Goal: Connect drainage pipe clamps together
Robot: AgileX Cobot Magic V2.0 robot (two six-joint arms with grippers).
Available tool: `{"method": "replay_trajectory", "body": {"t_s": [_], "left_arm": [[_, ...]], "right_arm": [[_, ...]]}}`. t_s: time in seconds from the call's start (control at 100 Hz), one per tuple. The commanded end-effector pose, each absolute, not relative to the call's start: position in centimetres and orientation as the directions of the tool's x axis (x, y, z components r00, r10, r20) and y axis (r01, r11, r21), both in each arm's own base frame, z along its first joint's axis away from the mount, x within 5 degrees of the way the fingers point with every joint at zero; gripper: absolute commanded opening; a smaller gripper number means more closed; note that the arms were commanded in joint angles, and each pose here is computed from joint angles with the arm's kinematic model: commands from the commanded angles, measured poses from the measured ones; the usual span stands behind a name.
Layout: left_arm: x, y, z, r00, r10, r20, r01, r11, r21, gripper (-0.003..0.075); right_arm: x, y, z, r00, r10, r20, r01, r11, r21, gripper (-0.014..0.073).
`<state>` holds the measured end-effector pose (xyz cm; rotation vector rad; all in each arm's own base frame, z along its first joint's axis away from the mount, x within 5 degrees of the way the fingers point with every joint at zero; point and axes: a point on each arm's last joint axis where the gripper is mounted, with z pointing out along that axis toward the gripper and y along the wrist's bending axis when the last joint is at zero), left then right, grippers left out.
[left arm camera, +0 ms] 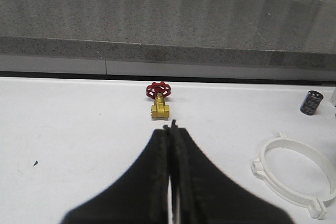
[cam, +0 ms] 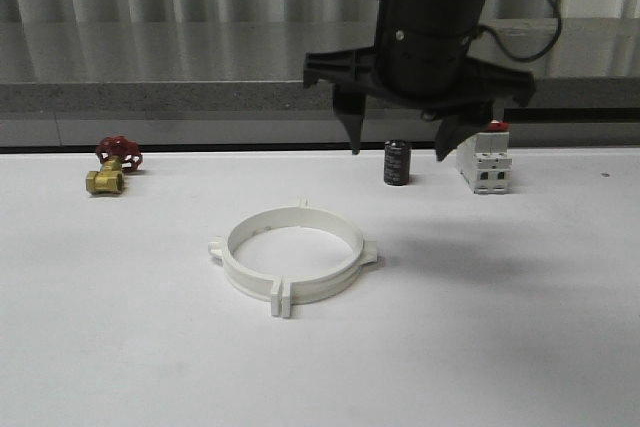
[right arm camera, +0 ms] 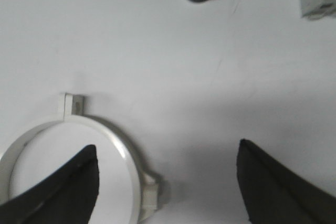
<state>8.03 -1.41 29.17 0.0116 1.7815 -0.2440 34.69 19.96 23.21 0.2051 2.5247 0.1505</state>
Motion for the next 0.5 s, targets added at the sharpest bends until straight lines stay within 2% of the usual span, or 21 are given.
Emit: {"method": "replay_trajectory", "body": {"t_s": [0.0, 0.18, 0.49], "left_arm": [[8.1, -1.4, 30.7, -0.136, -0.141, -0.981, 0.157, 0.974, -0.162, -0.0020], [8.1, -1.4, 30.7, -0.136, -0.141, -0.981, 0.157, 0.974, -0.162, -0.0020], [8.1, -1.4, 30.7, -0.136, -0.141, -0.981, 0.157, 0.974, -0.162, -0.0020]], "right_arm": [[34.5, 18.1, 27.8, -0.733, 0.138, -0.666, 0.064, 0.989, 0.135, 0.0546], [32.9, 14.2, 29.7, -0.685, 0.122, -0.718, 0.083, 0.992, 0.089, 0.0539], [26.9, 5.7, 29.3, -0.641, 0.203, -0.741, 0.205, 0.975, 0.090, 0.0539]]}}
